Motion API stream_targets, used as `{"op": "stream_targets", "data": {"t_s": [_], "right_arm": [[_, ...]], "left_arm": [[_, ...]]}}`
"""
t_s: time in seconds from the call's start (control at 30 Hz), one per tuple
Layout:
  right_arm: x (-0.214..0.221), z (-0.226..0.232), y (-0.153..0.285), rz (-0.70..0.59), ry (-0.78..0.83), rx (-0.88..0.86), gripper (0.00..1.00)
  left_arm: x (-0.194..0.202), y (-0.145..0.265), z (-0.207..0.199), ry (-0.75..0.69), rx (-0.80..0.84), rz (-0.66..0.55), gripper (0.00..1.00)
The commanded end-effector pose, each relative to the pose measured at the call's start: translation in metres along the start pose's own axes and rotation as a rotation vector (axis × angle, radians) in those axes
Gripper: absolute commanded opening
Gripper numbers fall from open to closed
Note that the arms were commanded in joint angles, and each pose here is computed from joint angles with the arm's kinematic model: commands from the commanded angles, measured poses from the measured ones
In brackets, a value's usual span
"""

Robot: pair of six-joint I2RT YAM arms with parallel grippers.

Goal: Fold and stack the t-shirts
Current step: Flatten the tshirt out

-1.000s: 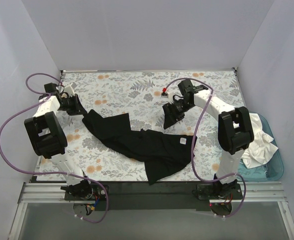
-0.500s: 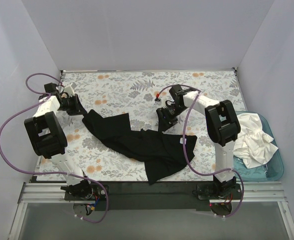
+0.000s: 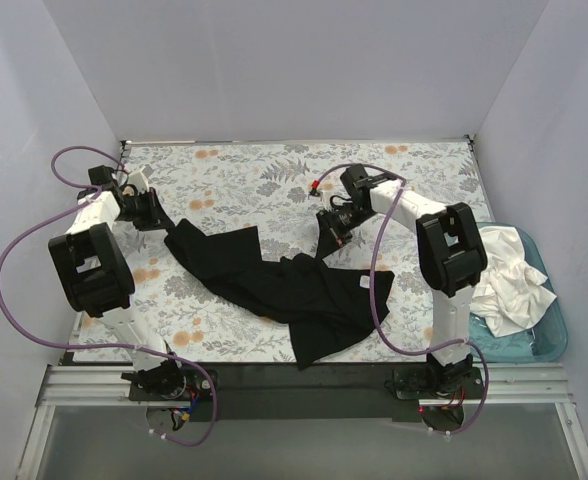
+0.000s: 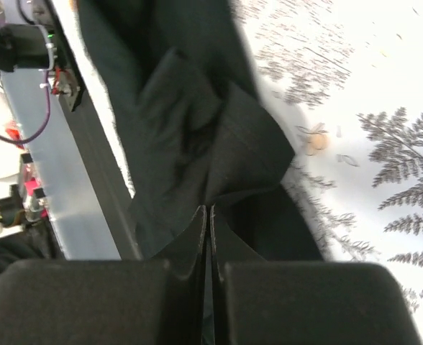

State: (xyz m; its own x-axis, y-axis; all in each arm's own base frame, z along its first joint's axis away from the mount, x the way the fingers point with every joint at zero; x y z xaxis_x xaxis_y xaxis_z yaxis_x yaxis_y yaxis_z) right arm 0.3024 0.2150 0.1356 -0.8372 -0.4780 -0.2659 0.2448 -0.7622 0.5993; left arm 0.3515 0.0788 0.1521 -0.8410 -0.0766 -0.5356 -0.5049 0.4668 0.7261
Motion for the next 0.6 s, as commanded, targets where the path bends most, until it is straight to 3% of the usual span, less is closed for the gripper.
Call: {"op": "stream_targets", "data": {"t_s": [0.0,0.13,0.27,0.37,0.47,0.5,0.57], "right_arm": [[0.001,0.034,0.022,-0.058,0.132,-0.049,0.01],[0.026,0.047,0.018,-0.018,0.201,-0.054,0.01],[0.065,0.065,-0.001,0.127,0.438,0.023,0.01],[0.083,0.05,-0.008,0.202,0.416,0.097,0.02],[0.083,0.042,-0.003,0.192,0.382,0.124,0.3],[0.081,0.044,-0.001,0.176,0.372,0.111,0.54],[0.076,0.046,0.006,0.139,0.367,0.104,0.57]], "left_arm": [[-0.014,0.014,-0.009,-0.039,0.006,-0.053,0.0],[-0.015,0.014,-0.009,-0.039,0.007,-0.053,0.0],[-0.012,0.013,-0.009,-0.038,0.005,-0.05,0.0],[-0.011,0.012,-0.009,-0.037,0.009,-0.049,0.0],[-0.012,0.012,-0.009,-0.039,0.011,-0.052,0.0],[-0.011,0.012,-0.009,-0.038,0.011,-0.051,0.0],[-0.012,0.012,-0.009,-0.039,0.01,-0.05,0.0]]}}
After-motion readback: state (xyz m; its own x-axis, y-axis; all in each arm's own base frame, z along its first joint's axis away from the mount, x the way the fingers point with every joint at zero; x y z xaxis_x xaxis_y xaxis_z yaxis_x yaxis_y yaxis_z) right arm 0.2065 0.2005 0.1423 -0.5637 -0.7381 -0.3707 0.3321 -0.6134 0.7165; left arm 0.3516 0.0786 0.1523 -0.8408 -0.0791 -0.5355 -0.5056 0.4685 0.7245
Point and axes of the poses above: each gripper's point midway between its finger pads, its own y axis back along the fingers, its own z axis along the line the jaws close on, x = y × z, the point moved 9 cm from there along y, back along the fingers, and after that the axes turned 6 degrees about -y, right-handed, at the moved point
